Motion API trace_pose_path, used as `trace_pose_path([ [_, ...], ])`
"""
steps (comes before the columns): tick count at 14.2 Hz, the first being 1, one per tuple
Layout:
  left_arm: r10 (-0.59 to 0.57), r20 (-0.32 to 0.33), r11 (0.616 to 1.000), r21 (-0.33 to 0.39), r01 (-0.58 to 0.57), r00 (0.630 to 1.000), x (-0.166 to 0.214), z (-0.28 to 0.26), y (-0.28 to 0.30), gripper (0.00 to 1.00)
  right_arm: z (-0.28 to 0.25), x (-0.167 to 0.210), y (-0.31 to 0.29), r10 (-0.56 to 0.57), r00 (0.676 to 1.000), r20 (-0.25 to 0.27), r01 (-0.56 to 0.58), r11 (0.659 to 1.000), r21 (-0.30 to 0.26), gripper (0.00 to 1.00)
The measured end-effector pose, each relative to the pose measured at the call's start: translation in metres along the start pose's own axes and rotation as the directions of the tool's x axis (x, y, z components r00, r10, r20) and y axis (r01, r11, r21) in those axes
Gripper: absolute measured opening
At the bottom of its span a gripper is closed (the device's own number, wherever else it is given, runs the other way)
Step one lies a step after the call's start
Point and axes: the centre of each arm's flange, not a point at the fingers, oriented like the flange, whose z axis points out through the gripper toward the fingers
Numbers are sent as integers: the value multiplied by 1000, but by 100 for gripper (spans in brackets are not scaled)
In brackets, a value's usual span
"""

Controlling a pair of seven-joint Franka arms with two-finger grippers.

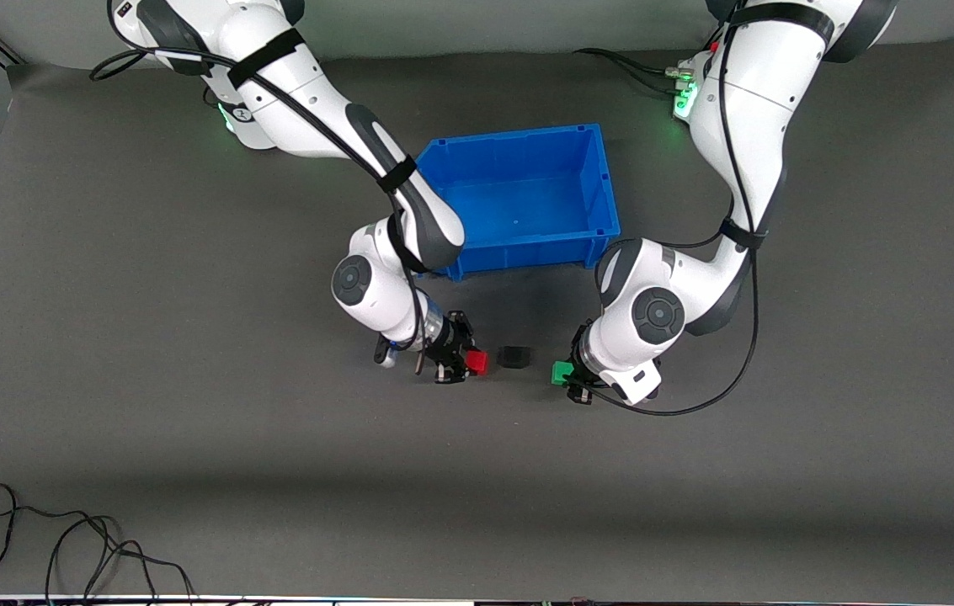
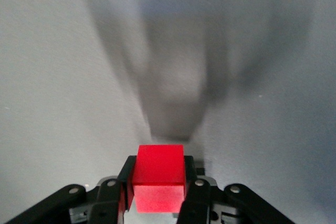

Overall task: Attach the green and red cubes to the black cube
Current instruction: 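Carry the red cube and green cube toward the black cube with both grippers, then press the red and green cubes against the black cube's sides with both grippers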

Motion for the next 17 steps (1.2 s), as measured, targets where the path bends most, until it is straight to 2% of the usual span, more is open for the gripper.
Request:
trace_pose_path([
  [7, -75, 8, 997, -6, 75, 997, -22, 0, -3, 40, 15, -2, 12, -16, 1000, -13, 16, 1000, -16, 39],
  [13, -50, -8, 998, 41, 50, 999, -42, 34, -21, 40, 25, -10, 18, -35, 999, -12, 34, 999, -20, 39],
  [17, -47, -9, 998, 45, 48, 999, -45, 36, -23, 40, 25, -10, 18, -37, 999, -13, 37, 999, -19, 39],
])
